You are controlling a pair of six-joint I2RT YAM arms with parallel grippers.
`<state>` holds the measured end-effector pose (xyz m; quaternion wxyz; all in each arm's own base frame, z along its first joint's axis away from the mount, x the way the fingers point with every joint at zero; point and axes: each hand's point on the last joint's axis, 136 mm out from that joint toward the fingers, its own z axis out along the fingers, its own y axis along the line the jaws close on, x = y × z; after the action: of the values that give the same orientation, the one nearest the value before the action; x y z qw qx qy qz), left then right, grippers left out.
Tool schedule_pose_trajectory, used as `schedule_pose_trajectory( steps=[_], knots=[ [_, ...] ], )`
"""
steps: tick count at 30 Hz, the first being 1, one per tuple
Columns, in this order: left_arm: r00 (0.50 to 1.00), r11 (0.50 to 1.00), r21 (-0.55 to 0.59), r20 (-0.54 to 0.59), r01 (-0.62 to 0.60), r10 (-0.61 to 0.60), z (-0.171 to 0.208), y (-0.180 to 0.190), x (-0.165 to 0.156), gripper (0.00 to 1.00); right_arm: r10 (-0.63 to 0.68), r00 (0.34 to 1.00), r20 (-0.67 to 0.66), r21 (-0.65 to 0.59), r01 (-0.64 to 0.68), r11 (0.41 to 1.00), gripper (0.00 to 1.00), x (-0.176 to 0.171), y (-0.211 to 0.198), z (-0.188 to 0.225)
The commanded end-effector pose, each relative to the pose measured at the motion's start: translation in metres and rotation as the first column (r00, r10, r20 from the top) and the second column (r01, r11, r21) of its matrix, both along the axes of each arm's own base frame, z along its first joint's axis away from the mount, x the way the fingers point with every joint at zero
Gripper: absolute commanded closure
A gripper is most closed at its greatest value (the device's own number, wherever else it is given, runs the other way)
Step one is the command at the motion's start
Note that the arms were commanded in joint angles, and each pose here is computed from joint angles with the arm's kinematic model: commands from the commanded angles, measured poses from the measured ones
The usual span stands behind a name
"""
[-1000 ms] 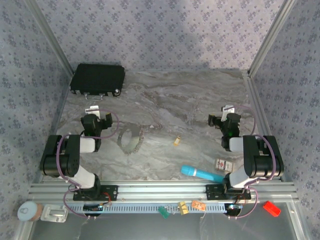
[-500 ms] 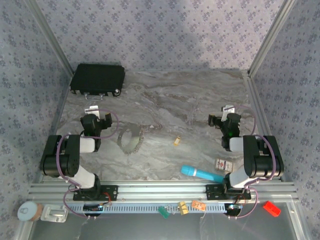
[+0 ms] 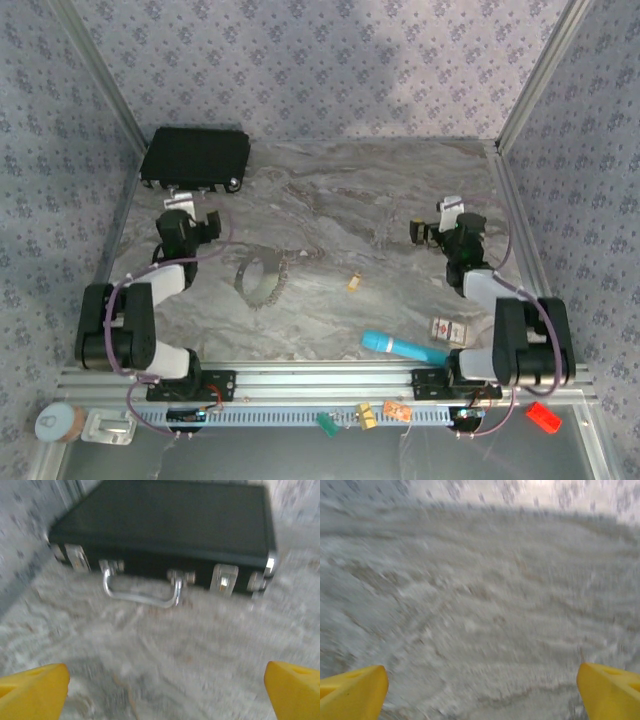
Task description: Put the keys on the keyring
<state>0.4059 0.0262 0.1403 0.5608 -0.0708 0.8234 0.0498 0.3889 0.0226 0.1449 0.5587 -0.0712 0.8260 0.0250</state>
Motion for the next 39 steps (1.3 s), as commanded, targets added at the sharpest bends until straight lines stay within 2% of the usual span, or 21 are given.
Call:
schedule_pose_trajectory(
  steps=[1, 5, 6, 8, 9, 11, 14, 16, 21, 24, 27, 31, 35, 37, 39],
  knots=[
    [0.998, 0.999, -0.045, 0.064, -0.001, 0.004, 0.032, -0.001, -0.007, 0.00, 0.010, 1.000, -0.008, 0.022, -0.009, 1.000, 0.01, -0.011, 0.007, 0.025],
    [0.992, 0.994, -0.098, 0.127, 0.039, -0.026, 0.064, -0.010, -0.017, 0.00, -0.129, 0.991, 0.035, 0.131, 0.123, 0.984, 0.01, -0.029, -0.012, 0.056],
    [0.989, 0.992, -0.110, 0.141, 0.055, -0.039, 0.069, -0.013, -0.020, 0.00, -0.205, 0.978, 0.028, 0.174, 0.197, 0.965, 0.01, -0.035, -0.023, 0.059],
    [0.984, 0.984, -0.148, 0.164, 0.097, -0.072, 0.076, -0.022, -0.026, 0.00, -0.400, 0.916, -0.019, 0.244, 0.393, 0.887, 0.01, -0.049, -0.053, 0.060],
    [0.981, 0.978, -0.173, 0.176, 0.118, -0.087, 0.080, -0.026, -0.028, 0.00, -0.445, 0.895, -0.040, 0.267, 0.439, 0.858, 0.01, -0.055, -0.062, 0.061],
    [0.977, 0.960, -0.231, 0.175, 0.158, -0.119, 0.082, -0.035, -0.032, 0.00, -0.441, 0.894, -0.084, 0.315, 0.444, 0.839, 0.01, -0.060, -0.063, 0.059],
    [0.978, 0.932, -0.304, 0.132, 0.196, -0.163, 0.077, -0.052, -0.038, 0.00, -0.327, 0.932, -0.156, 0.383, 0.362, 0.850, 0.05, -0.058, -0.038, 0.053],
    [0.972, 0.916, -0.327, 0.103, 0.233, -0.211, 0.072, -0.069, -0.044, 0.01, -0.258, 0.939, -0.227, 0.381, 0.330, 0.864, 0.07, -0.058, -0.019, 0.043],
    [0.970, 0.906, -0.352, 0.028, 0.236, -0.242, 0.056, -0.095, -0.061, 0.01, -0.099, 0.932, -0.348, 0.273, 0.201, 0.941, 0.10, -0.064, 0.036, 0.023],
    [0.972, 0.893, -0.401, -0.033, 0.202, -0.234, 0.041, -0.107, -0.072, 0.03, -0.004, 0.921, -0.390, 0.237, 0.104, 0.966, 0.12, -0.070, 0.073, 0.016],
    [0.965, 0.874, -0.471, -0.148, 0.122, -0.215, 0.019, -0.115, -0.084, 0.03, 0.072, 0.896, -0.439, 0.199, 0.019, 0.980, 0.16, -0.076, 0.108, 0.004],
    [0.924, 0.861, -0.509, -0.317, 0.024, -0.213, -0.008, -0.124, -0.100, 0.06, 0.177, 0.850, -0.496, 0.188, -0.094, 0.978, 0.21, -0.077, 0.158, -0.009],
    [0.909, 0.843, -0.537, -0.370, -0.042, -0.191, -0.024, -0.126, -0.114, 0.08, 0.276, 0.779, -0.563, 0.169, -0.218, 0.961, 0.28, -0.072, 0.205, -0.029],
    [0.903, 0.841, -0.533, -0.400, -0.091, -0.156, -0.028, -0.119, -0.123, 0.09, 0.291, 0.736, -0.611, 0.127, -0.272, 0.954, 0.32, -0.067, 0.223, -0.042],
    [0.895, 0.840, -0.523, -0.432, -0.146, -0.113, -0.032, -0.111, -0.132, 0.11, 0.299, 0.720, -0.626, 0.084, -0.320, 0.944, 0.32, -0.064, 0.238, -0.049]
  ],
)
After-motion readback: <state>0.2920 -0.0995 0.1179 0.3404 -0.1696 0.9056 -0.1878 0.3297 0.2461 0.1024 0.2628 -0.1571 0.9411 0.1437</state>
